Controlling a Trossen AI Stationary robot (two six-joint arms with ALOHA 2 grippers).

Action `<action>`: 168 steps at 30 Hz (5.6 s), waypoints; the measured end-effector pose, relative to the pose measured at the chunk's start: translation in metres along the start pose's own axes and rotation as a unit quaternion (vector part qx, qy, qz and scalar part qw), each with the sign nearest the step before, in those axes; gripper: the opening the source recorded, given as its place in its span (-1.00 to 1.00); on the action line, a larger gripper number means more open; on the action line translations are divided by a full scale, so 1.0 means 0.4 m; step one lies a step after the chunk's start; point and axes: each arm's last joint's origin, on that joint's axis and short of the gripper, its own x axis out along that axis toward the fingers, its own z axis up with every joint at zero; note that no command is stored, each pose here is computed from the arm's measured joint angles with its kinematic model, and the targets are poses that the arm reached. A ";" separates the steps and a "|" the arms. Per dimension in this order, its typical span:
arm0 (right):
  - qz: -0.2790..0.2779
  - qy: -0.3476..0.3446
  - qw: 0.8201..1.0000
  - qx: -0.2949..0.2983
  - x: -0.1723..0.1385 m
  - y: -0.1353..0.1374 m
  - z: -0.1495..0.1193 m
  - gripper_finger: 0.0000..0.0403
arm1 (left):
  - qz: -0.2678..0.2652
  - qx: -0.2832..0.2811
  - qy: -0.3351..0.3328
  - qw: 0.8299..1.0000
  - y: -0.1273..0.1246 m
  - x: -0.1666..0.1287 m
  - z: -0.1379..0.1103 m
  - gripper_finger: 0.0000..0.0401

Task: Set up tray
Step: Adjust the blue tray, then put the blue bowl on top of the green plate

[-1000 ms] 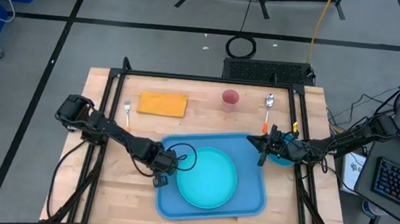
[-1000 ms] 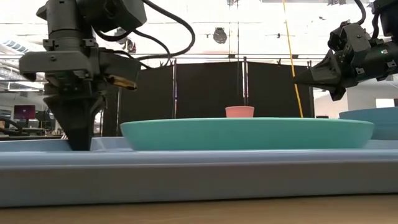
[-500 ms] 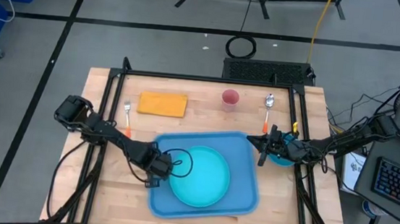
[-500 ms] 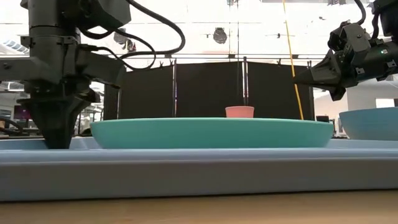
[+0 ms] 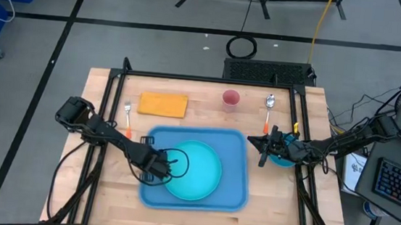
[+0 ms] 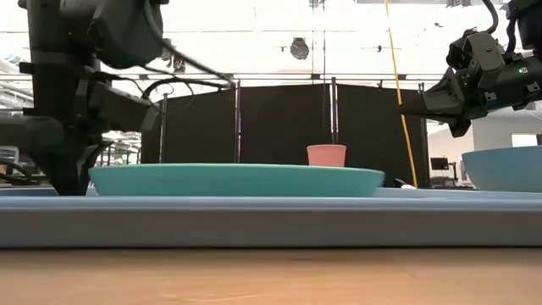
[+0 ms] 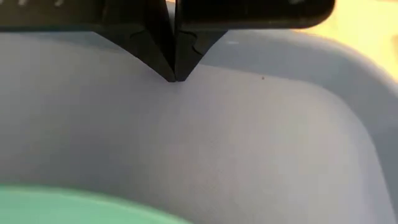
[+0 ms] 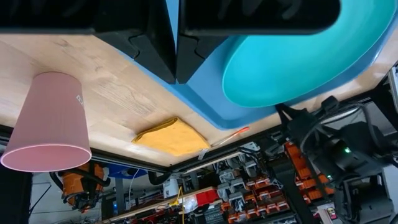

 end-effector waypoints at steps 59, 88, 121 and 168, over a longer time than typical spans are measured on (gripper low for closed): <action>-0.112 0.528 0.840 -0.058 -0.038 0.092 0.199 0.12 | 0.091 -0.262 -0.509 0.815 0.052 -0.305 -0.060 -0.21; -0.126 0.602 0.789 -0.006 -0.045 0.054 0.080 -0.31 | 0.097 -0.253 -0.507 0.818 0.053 -0.305 -0.060 -0.21; 0.106 0.440 0.858 -0.245 0.036 0.194 0.193 -1.00 | 0.099 -0.218 -0.496 0.835 0.050 -0.302 -0.060 -0.21; 0.316 0.452 0.698 -0.457 0.479 0.488 0.079 -1.00 | 0.067 -0.062 -0.490 0.867 0.028 -0.339 -0.122 -0.21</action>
